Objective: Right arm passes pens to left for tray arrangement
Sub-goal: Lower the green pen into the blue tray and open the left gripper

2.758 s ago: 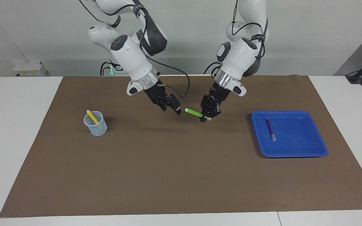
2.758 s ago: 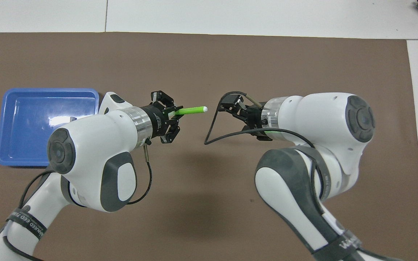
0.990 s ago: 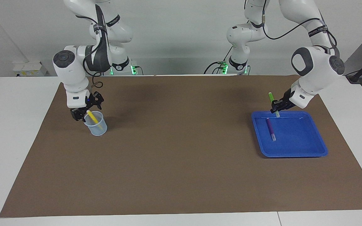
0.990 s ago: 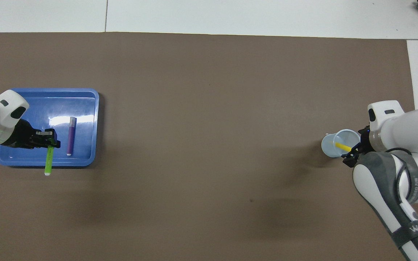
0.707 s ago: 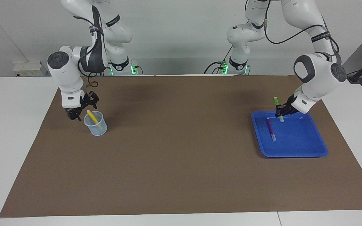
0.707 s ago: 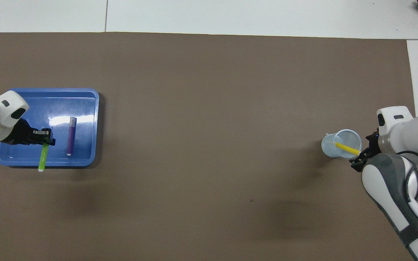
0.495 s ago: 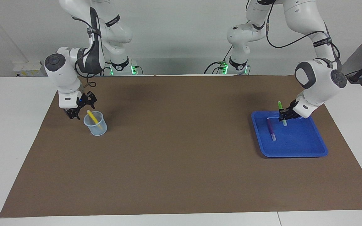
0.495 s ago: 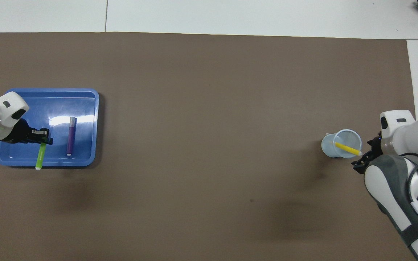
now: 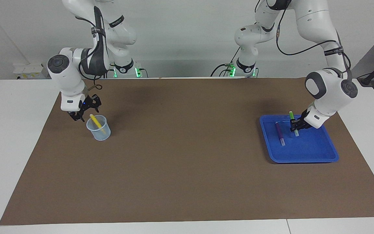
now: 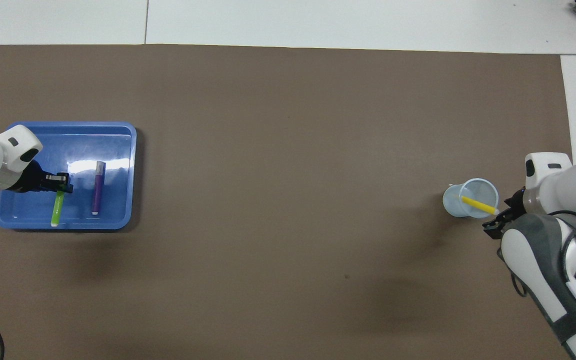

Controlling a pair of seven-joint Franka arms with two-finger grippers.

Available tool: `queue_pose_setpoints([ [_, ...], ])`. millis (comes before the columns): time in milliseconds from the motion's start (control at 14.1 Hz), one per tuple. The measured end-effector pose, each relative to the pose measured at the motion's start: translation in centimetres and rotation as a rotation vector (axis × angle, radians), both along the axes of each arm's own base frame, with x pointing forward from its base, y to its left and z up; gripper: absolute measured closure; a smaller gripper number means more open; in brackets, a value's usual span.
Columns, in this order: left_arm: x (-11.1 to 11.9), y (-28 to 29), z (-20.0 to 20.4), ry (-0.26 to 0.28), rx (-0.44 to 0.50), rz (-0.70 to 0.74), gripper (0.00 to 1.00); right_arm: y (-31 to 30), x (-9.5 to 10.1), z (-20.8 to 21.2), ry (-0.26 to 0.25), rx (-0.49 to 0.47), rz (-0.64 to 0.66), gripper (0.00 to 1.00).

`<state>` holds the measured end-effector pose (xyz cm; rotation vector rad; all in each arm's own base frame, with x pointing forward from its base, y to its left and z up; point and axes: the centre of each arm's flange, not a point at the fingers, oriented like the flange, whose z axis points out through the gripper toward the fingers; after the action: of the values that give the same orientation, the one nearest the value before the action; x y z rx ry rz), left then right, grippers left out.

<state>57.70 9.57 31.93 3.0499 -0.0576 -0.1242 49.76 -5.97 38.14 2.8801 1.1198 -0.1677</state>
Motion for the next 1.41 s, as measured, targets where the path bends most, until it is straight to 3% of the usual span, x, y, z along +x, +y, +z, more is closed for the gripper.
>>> queue_pose_setpoints([
  [141, 0.4, 0.1, -1.0, -0.014, 0.003, 0.002, 0.82, 0.0, 0.3, 0.8, -0.013, -0.001, -0.007, 0.29],
  [354, 0.8, -0.1, -2.0, -0.024, 0.003, 0.000, 0.82, 0.0, 0.4, 1.0, -0.018, -0.003, -0.036, 0.30],
  [424, 0.8, -0.1, -1.9, -0.028, 0.004, 0.000, 0.82, 0.0, 0.4, 0.9, -0.018, -0.004, -0.046, 0.37],
  [707, 1.0, 0.0, -1.9, -0.040, 0.007, 0.001, 0.82, 0.2, 0.3, 0.8, -0.021, 0.027, -0.114, 0.42],
  [778, 1.0, 0.0, -1.9, -0.041, 0.007, 0.000, 0.76, 0.2, 0.3, 0.7, -0.021, 0.035, -0.128, 0.42],
  [990, 1.0, -0.3, -1.9, -0.039, 0.005, -0.004, 0.41, 0.3, 0.2, 0.6, -0.021, 0.039, -0.164, 0.40],
  [1061, 1.0, -0.3, -1.8, -0.035, 0.004, -0.004, 0.31, 0.3, 0.2, 0.6, -0.021, 0.040, -0.167, 0.47],
  [1273, 1.5, -0.5, -0.6, -0.005, -0.005, -0.007, 0.30, 0.3, 0.1, 0.4, -0.017, 0.041, -0.169, 0.59],
  [1343, 1.7, -0.6, 0.2, 0.007, -0.009, -0.007, 0.30, 0.3, 0.1, 0.4, -0.016, 0.042, -0.169, 0.59],
  [1414, 1.9, -0.8, 1.1, 0.016, -0.011, -0.002, 0.30, 0.3, 0.1, 0.4, -0.017, 0.042, -0.169, 0.67],
])
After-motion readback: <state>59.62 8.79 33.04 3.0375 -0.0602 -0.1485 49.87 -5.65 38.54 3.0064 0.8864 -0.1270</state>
